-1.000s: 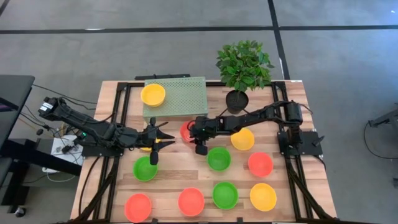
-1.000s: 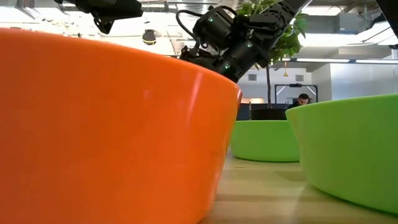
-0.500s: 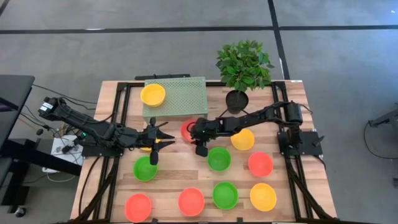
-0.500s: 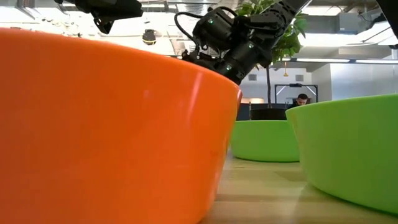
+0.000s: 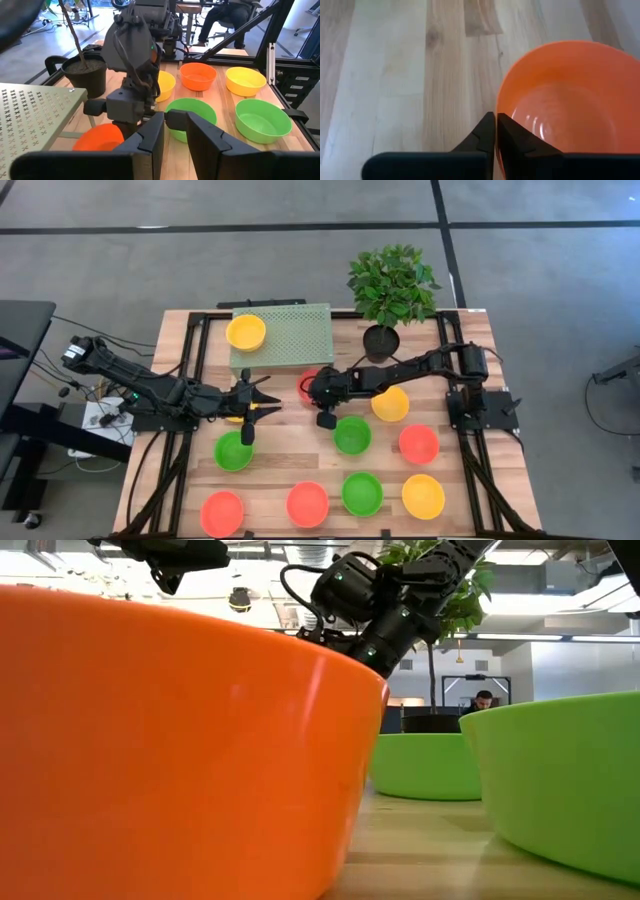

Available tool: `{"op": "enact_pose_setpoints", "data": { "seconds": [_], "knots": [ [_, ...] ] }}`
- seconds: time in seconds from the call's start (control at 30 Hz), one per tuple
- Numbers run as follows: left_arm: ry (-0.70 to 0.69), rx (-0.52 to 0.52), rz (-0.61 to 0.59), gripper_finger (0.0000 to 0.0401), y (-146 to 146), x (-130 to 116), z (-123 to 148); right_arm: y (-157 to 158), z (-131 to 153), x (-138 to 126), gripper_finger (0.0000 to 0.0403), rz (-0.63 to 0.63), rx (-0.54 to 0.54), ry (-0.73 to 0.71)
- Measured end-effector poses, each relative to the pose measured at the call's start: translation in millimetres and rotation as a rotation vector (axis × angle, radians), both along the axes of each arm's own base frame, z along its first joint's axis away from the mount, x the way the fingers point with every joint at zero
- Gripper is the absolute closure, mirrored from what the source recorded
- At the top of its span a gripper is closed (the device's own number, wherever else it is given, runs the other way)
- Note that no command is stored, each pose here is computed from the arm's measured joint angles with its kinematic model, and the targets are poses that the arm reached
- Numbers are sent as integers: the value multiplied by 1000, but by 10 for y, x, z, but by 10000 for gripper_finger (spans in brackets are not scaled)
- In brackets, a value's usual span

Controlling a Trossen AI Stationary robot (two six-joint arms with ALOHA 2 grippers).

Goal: Pick & Place Mini bowls
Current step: Put the orange bowl on the shelf

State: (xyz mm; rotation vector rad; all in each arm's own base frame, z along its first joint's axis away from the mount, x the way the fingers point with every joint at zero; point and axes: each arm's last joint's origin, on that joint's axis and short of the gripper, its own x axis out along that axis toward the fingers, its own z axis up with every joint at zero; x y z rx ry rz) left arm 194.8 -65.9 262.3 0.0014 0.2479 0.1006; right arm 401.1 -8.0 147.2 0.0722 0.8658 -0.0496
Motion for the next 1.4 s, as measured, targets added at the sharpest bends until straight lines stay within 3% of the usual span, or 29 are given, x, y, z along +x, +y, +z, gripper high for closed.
{"op": "enact_pose_setpoints", "data": {
  "seconds": [0.1,0.33,0.67,0.93,1.13,1.4],
  "knots": [
    [0,0,0,320,0,0,0,76,53,21,392,24,8,-1],
    [0,0,0,320,0,0,0,368,478,197,398,106,20,-46],
    [-8,-4,0,320,-1,2,8,494,1013,303,400,108,-163,-38],
    [-15,-7,0,320,-2,4,15,290,1312,375,398,102,-248,-87],
    [-20,-9,-1,320,-3,5,20,-123,1357,395,401,45,-342,-90],
    [-39,-11,-1,320,-3,10,38,-654,1400,392,400,33,-294,-163]
  ]
}}
